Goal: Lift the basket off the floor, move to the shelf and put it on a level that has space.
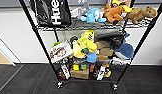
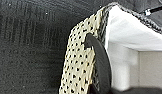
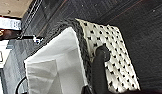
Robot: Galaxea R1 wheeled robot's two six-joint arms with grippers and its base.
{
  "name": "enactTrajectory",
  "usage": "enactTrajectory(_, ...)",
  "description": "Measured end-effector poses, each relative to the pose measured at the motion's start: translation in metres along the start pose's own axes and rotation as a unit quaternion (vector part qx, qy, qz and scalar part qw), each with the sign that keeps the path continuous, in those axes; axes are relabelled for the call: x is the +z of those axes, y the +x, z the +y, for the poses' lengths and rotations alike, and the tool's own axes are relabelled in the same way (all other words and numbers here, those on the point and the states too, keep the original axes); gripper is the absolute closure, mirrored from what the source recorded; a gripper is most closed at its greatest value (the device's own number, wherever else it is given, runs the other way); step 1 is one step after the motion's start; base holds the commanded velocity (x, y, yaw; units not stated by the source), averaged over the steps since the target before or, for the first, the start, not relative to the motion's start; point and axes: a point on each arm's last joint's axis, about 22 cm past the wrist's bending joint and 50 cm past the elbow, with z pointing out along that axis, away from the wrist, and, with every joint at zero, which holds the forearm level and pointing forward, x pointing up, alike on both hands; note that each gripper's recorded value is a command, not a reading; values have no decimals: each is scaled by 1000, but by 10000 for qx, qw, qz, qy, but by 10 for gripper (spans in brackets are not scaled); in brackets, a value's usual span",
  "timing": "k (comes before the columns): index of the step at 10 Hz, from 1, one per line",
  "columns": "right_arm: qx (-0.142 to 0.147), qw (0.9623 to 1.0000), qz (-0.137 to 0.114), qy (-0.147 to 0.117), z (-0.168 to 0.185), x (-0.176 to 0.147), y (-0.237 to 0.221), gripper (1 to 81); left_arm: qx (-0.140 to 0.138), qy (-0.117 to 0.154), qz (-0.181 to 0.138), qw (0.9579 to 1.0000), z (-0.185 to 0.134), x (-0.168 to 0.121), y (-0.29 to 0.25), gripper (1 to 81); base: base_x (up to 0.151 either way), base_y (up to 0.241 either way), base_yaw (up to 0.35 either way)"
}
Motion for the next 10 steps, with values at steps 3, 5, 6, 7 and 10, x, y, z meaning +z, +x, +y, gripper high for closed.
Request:
enactTrajectory(3, 45, 9998, 182, 31, -14, -44, 6, 811, 40, -124, -89, 9999, 30, -14, 0, 811, 0, 0, 0)
enactTrajectory(5, 57, 9992, 392, 68, -24, -80, 5, 811, 160, -207, -11, 9997, 54, -33, 9, 811, 0, 0, 0)
enactTrajectory(6, 89, 9992, 400, 44, -25, -89, 2, 811, 184, -273, -39, 9995, 64, -37, 8, 811, 0, 0, 0)
enactTrajectory(7, 110, 9992, 383, 40, -30, -95, -1, 811, 177, -308, -100, 9993, 71, -44, 3, 811, 0, 0, 0)
enactTrajectory(10, 230, 9991, 358, 46, -46, -117, -14, 811, 114, -343, -278, 9990, 81, -70, -12, 811, 0, 0, 0)
